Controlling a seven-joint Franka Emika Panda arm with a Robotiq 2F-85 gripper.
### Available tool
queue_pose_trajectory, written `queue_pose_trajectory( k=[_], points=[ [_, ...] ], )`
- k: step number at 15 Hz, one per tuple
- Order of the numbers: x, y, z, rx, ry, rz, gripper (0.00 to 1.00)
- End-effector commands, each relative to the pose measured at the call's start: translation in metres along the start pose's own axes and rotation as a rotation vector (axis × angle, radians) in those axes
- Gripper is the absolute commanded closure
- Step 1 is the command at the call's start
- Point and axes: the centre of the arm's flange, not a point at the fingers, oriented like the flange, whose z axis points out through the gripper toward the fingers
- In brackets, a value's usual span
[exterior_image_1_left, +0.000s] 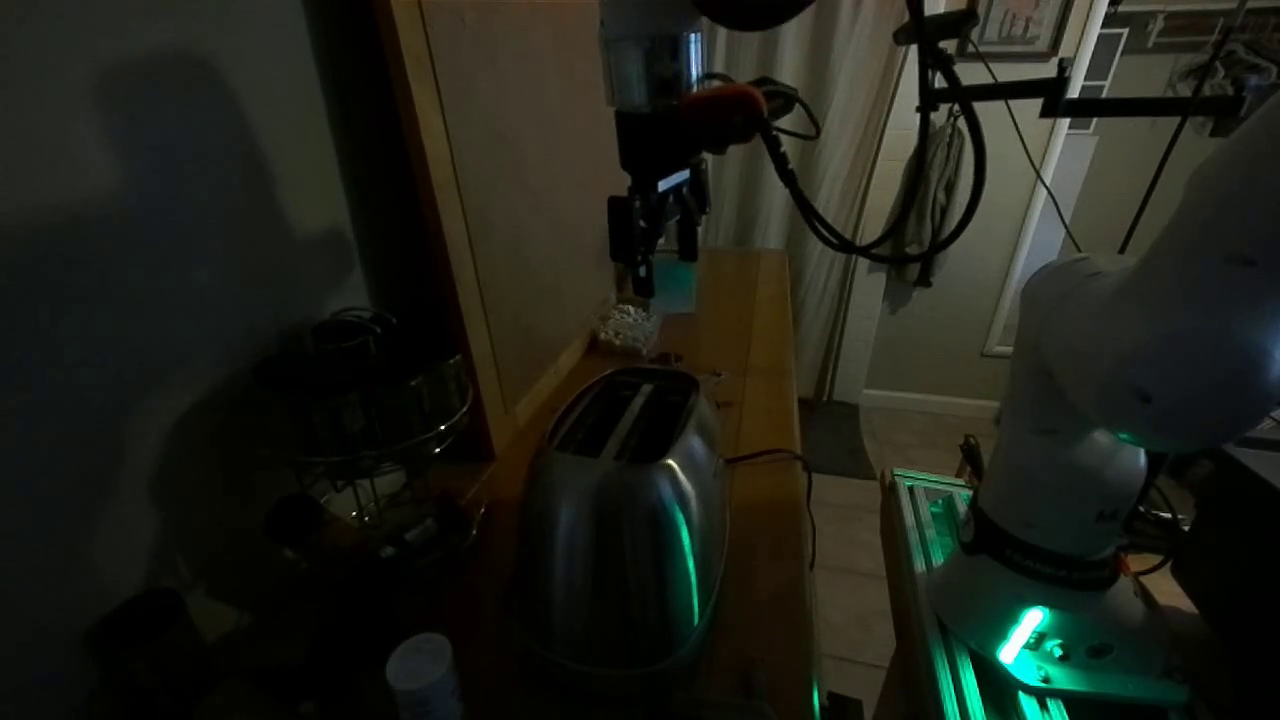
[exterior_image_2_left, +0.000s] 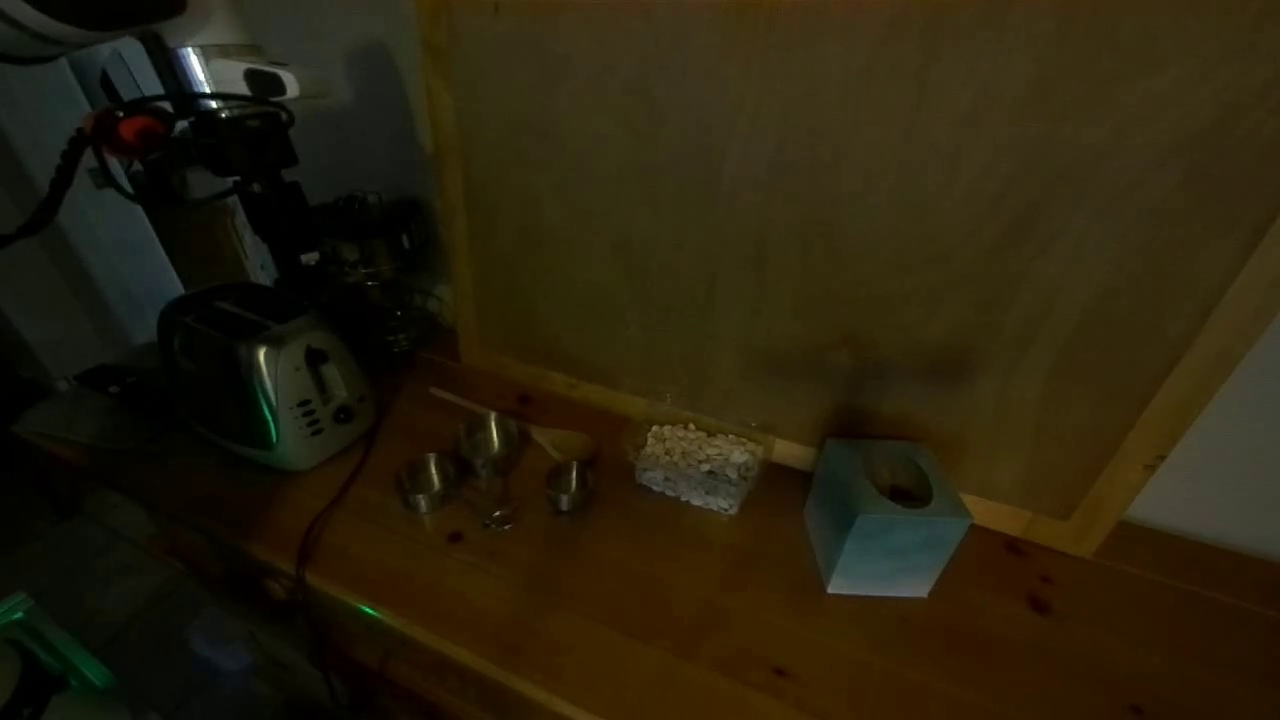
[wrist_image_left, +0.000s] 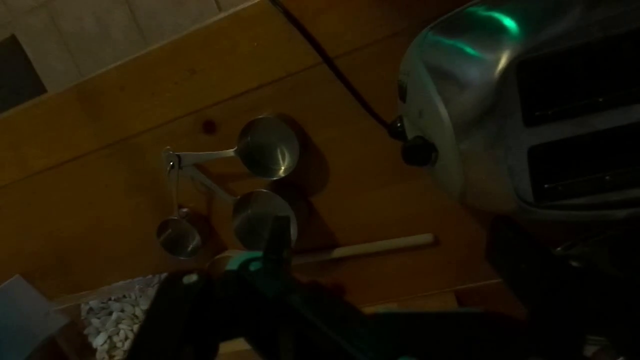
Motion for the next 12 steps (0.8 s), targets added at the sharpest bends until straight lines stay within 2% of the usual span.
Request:
queue_pose_trajectory(
  k=[1, 3, 6, 9, 12],
  points=[
    [0.013, 0.016, 0.017, 0.012, -0.070, 0.043, 0.00],
    [0.023, 0.039, 0.042, 0.005, -0.114, 0.113, 0.00],
    [0.036, 0.065, 0.069, 0.032, -0.125, 0.117, 0.00],
    [0.039, 0.071, 0.093, 0.092, -0.099, 0.062, 0.00],
    [0.035, 0.065, 0.115, 0.093, -0.061, -0.016, 0.00]
  ],
)
